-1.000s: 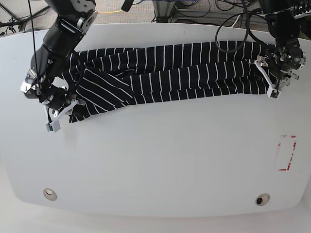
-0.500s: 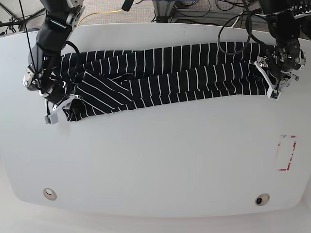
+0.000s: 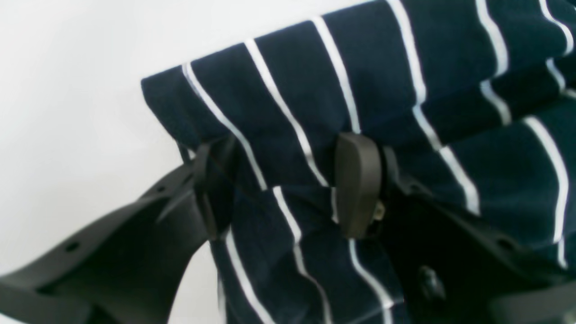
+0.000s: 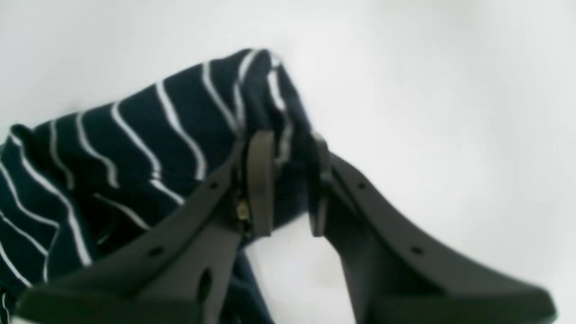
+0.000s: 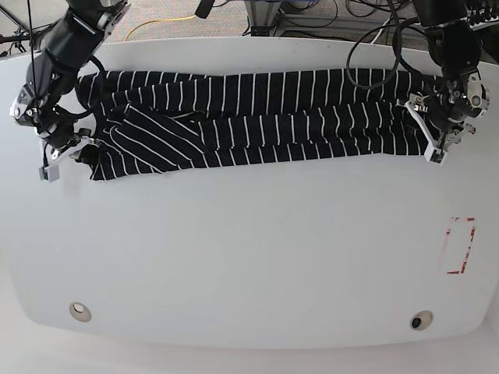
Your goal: Fold the T-shirt properly
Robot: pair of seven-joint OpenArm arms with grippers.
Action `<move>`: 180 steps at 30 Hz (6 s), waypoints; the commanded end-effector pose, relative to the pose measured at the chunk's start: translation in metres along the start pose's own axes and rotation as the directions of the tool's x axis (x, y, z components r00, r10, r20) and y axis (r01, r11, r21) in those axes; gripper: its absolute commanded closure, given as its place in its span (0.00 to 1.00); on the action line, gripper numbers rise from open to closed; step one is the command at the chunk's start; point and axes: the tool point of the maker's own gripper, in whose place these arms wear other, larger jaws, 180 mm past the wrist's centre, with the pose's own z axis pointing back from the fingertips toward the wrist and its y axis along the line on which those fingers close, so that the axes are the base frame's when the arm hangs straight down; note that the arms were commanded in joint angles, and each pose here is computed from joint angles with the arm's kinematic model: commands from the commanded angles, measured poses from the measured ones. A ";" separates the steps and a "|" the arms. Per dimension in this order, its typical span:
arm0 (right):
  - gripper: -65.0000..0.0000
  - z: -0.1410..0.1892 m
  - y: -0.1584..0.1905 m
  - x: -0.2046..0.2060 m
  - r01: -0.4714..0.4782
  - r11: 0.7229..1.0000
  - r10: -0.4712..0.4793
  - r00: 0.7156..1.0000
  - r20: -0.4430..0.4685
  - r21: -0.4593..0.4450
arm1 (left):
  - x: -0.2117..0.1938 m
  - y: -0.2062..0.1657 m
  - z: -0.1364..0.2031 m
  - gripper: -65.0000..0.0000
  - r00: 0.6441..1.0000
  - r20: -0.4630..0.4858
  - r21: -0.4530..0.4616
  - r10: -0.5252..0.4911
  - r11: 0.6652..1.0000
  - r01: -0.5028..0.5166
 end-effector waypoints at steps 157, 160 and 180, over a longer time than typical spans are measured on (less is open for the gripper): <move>0.81 -0.006 0.127 -0.047 -0.180 0.964 0.200 0.976 -0.086 0.195 | 0.121 -0.285 0.076 0.96 0.835 0.390 -0.486 -0.389 0.683 0.545; 0.81 -0.007 0.127 -0.047 -0.181 0.964 0.201 0.976 -0.086 0.196 | 0.122 -0.285 0.076 0.87 0.835 0.391 -0.488 -0.387 0.683 0.544; 0.81 -0.006 0.139 -0.038 -0.192 0.960 0.207 0.977 -0.054 0.205 | 0.157 -0.273 0.088 0.44 0.838 0.441 -0.456 -0.322 0.723 0.518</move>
